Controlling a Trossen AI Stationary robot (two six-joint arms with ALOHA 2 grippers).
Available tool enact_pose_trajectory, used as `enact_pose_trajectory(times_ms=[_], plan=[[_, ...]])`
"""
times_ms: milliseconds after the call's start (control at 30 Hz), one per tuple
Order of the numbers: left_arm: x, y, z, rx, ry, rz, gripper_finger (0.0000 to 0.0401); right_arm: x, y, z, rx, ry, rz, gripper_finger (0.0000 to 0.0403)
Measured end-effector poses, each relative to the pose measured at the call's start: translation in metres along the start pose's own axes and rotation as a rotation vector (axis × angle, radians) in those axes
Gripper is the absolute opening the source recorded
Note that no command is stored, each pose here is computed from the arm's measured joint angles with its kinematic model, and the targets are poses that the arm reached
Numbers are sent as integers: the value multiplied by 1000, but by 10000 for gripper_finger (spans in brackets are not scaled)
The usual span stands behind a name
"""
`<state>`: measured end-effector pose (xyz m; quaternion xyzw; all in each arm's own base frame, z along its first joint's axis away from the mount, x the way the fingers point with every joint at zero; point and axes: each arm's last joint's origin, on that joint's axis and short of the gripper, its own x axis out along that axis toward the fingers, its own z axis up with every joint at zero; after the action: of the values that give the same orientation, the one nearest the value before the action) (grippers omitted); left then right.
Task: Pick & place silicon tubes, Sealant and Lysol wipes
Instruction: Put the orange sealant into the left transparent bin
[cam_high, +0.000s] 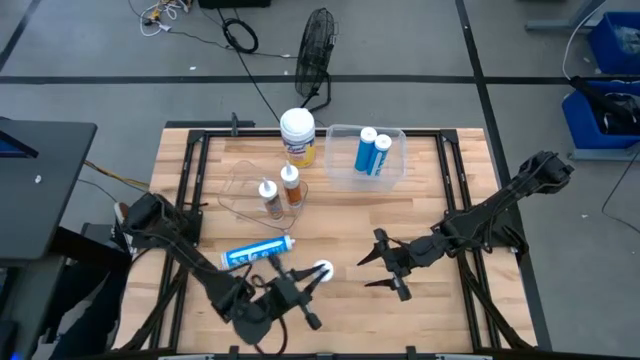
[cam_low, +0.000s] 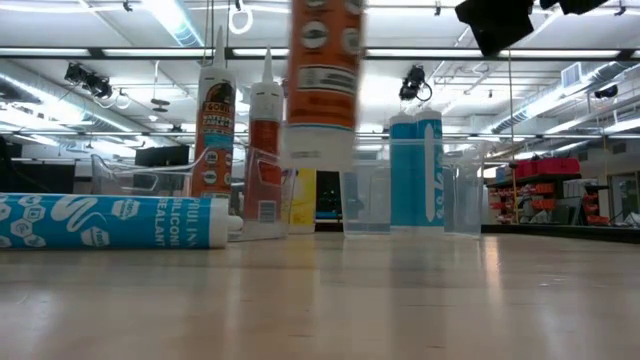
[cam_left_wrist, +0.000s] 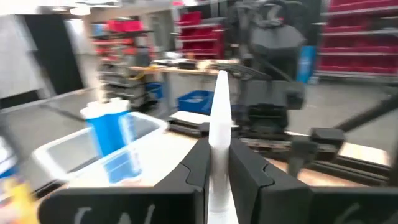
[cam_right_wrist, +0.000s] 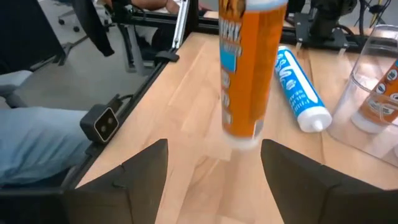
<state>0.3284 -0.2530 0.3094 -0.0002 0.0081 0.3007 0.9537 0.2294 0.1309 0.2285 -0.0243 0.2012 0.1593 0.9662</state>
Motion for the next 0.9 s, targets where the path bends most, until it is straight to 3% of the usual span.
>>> enact_pose_trajectory(times_ms=[200,367,600,900], plan=[[-38,-3,0,-6,-15,136,39,0,0,-2,-2,21,-5,260],[-57,-5,2,-12,-15,89,39,0,-1,-4,-11,39,-7,260],[-56,-1,9,65,-12,105,39,0,-1,-7,-15,74,-11,260],[-36,27,33,110,-6,160,39,0,-1,-8,-16,76,-11,260]])
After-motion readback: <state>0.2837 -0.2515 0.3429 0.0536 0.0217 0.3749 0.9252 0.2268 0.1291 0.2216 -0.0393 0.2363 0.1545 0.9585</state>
